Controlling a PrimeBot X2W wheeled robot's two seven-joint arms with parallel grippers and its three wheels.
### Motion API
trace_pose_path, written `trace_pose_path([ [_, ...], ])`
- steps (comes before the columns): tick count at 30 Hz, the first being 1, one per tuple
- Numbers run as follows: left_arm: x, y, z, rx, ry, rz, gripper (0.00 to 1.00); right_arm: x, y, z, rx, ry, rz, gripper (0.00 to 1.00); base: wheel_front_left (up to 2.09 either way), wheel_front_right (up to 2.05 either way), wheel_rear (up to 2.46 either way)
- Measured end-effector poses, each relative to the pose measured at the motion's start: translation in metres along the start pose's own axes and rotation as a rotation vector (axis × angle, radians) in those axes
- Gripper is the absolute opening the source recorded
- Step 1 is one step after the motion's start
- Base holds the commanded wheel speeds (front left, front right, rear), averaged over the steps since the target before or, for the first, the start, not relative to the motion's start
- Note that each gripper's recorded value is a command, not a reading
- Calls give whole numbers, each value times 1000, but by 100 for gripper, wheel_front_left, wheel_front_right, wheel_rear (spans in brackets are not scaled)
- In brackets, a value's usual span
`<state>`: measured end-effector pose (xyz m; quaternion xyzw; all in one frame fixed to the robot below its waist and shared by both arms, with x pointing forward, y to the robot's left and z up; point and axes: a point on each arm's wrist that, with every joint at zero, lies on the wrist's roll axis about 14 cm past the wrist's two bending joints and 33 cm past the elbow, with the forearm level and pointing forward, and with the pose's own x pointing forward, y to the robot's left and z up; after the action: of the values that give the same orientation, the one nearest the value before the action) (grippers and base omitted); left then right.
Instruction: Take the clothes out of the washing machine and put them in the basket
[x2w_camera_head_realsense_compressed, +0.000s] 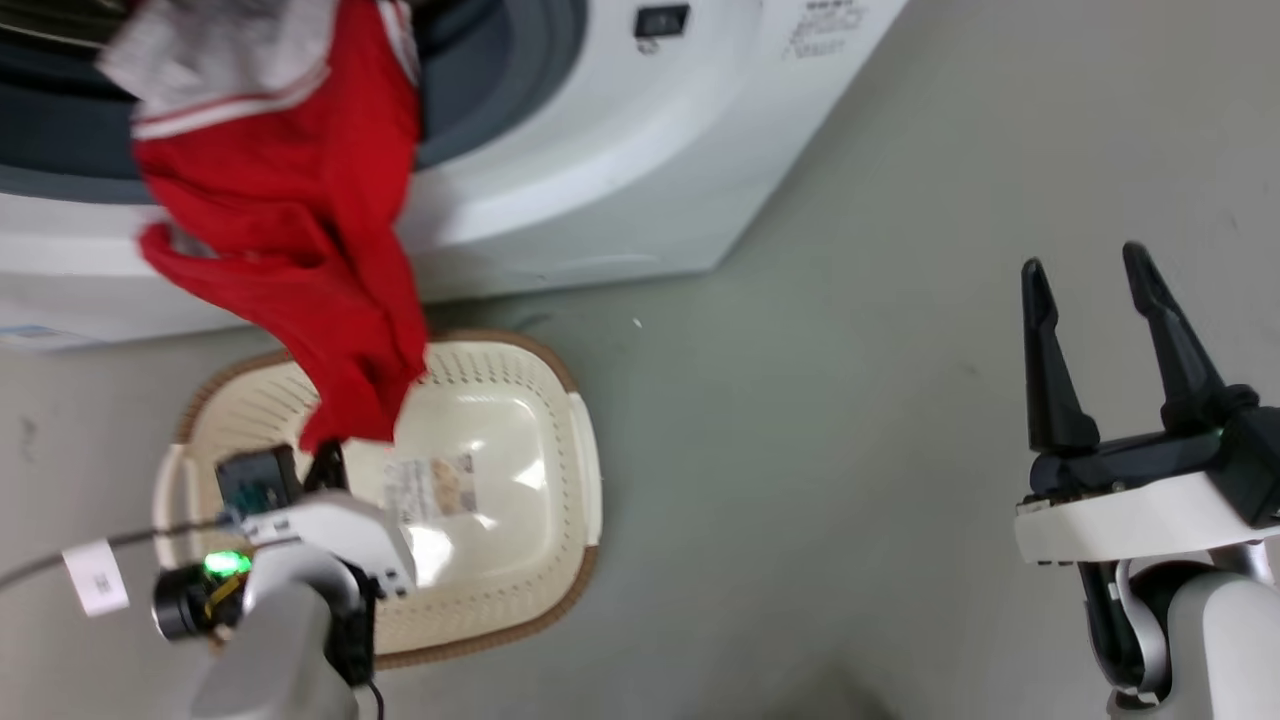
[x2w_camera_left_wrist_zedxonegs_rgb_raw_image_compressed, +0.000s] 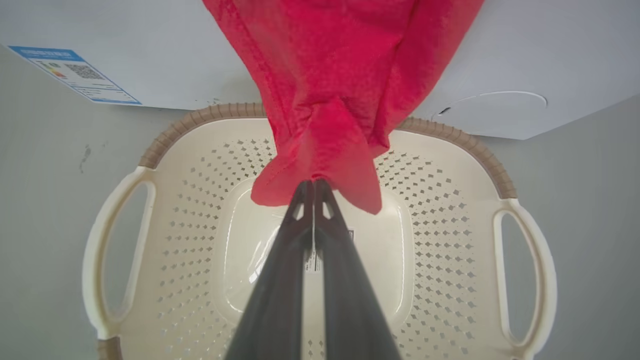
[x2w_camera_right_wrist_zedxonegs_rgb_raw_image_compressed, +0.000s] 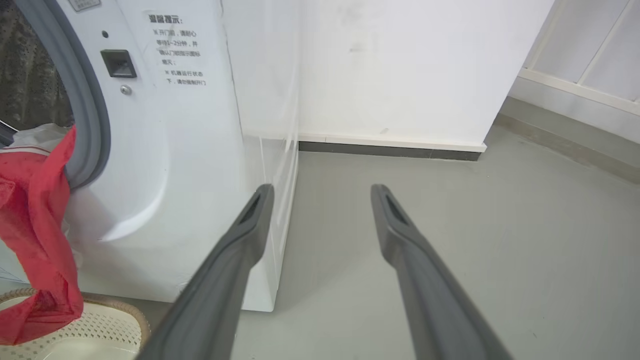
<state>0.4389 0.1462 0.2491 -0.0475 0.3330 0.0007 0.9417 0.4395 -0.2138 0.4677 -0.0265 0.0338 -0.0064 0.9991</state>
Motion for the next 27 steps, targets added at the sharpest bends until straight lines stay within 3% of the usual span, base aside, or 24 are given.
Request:
trace_pose_path([
  [14,96,2,-28,74,141,8,0,0,-29,-43,-37,85,-78,100,0,0,0],
  [21,109,-7,-34,73,171,7,2,-6,-38,-49,-47,104,-104,100,0,0,0],
  [23,108,-4,-31,66,169,16,40,-7,-39,-48,-43,100,-106,100,0,0,0],
  [24,106,-5,-30,60,169,18,76,-7,-39,-47,-42,99,-107,100,0,0,0],
  [25,104,-4,-28,56,167,19,100,-7,-39,-45,-40,93,-106,100,0,0,0],
  [27,98,-4,-27,41,168,19,100,-7,-38,-40,-35,76,-104,100,0,0,0],
])
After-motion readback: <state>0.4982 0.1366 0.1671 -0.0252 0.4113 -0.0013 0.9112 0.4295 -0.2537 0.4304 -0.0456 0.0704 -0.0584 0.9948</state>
